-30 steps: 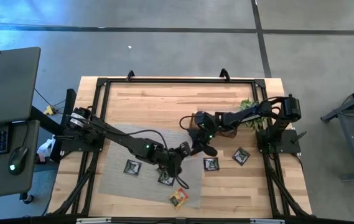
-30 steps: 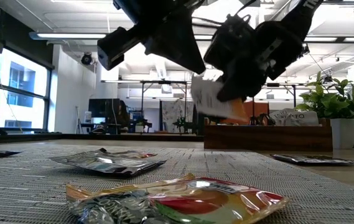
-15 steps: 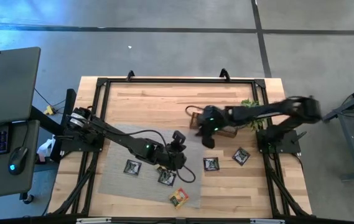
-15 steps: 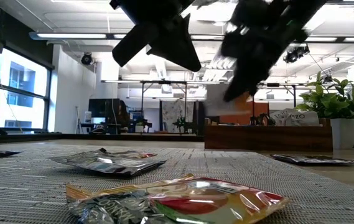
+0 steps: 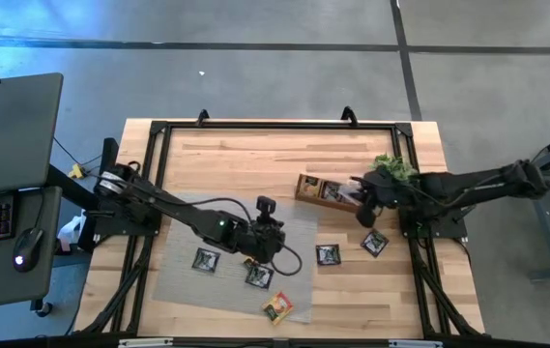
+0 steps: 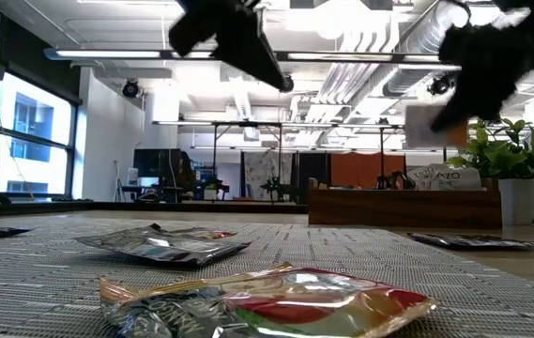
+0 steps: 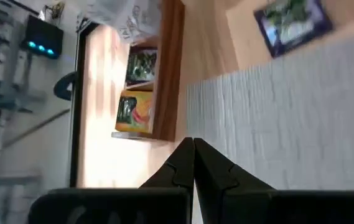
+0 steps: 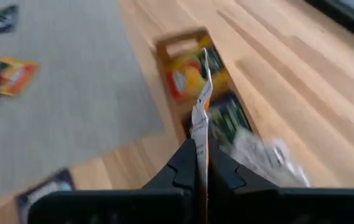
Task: Pick & Place Tea
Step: Put the white orange tea bag in the right section of the wooden organizer
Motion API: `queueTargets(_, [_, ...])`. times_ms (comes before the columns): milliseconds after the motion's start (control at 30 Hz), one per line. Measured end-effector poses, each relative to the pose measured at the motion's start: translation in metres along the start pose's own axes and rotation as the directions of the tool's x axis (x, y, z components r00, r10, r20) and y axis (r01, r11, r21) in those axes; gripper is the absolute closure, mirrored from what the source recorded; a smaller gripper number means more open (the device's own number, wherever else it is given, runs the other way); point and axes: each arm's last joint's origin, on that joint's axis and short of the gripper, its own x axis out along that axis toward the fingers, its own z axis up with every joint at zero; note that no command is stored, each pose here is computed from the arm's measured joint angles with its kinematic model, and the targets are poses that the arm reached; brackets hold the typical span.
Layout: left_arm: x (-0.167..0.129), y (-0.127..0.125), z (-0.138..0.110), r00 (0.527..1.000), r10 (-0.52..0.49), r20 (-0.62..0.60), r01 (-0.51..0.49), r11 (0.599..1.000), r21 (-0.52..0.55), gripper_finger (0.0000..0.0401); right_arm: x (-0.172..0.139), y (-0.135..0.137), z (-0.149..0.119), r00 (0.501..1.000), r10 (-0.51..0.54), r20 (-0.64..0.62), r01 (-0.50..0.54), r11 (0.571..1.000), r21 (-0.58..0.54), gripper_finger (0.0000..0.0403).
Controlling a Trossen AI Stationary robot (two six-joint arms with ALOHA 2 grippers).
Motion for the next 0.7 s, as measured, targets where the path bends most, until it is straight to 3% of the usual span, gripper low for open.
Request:
queueTargets(200, [-0.031, 0.026, 0.002, 0.998, 0.013, 0.055, 0.000, 0.976, -0.218, 0.0400, 0.012, -0.014, -0.028, 0.997, -0.009, 0.080, 0.008, 1.000, 0.013, 0.0395])
queueTargets(400, [-0.076, 0.064, -0.001, 0.988, 0.058, 0.142, 0.013, 0.891, -0.454, 0.0400, 0.024, -0.023, -0.042, 0.983, -0.161, 0.094, 0.157, 0.986, 0.046, 0.0398])
queueTargets(500, [-0.091, 0.075, -0.005, 0.984, 0.067, 0.164, 0.021, 0.875, -0.483, 0.0400, 0.032, -0.025, -0.050, 0.982, -0.167, 0.090, 0.161, 0.984, 0.077, 0.0393])
queueTargets(700, [-0.092, 0.077, -0.006, 0.983, 0.114, 0.145, -0.028, 0.871, -0.490, 0.0400, 0.040, -0.028, -0.061, 0.978, -0.181, 0.107, 0.170, 0.980, 0.104, 0.0393])
